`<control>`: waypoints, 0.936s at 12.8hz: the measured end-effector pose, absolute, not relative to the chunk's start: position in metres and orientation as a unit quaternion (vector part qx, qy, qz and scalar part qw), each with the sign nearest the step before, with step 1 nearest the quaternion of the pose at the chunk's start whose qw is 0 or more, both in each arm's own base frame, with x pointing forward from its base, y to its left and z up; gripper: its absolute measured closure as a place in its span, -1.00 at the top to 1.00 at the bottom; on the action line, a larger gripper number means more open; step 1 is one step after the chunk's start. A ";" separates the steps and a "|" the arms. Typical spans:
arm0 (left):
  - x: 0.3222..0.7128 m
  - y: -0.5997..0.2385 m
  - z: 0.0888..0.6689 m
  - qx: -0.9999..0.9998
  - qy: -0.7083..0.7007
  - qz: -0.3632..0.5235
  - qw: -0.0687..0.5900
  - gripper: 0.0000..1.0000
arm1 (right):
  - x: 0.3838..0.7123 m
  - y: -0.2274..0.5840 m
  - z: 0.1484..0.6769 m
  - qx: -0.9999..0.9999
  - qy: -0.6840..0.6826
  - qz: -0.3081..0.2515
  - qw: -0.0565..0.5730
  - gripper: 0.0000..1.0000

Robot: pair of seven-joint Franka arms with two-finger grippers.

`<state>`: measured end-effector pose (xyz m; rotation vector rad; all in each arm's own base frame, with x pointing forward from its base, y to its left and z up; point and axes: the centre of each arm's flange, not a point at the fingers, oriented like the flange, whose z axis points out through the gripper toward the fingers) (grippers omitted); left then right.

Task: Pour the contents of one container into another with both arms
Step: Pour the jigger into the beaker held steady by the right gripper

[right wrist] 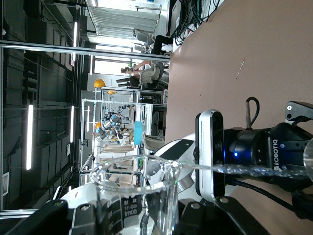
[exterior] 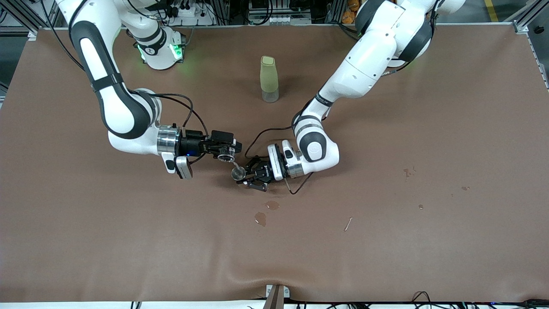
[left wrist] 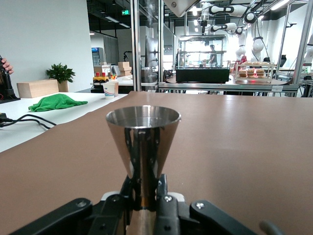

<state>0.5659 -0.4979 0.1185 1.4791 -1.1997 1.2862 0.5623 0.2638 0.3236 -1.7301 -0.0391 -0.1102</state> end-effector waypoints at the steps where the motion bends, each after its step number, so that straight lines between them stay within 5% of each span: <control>1: 0.566 -0.498 0.118 0.587 -0.476 0.511 0.409 -0.59 | 0.562 0.264 0.324 -0.761 -0.017 -0.048 0.647 -0.73; 12: 0.565 -0.499 0.119 0.587 -0.474 0.511 0.411 -0.59 | 0.565 0.261 0.325 -0.753 0.017 -0.037 0.656 -0.73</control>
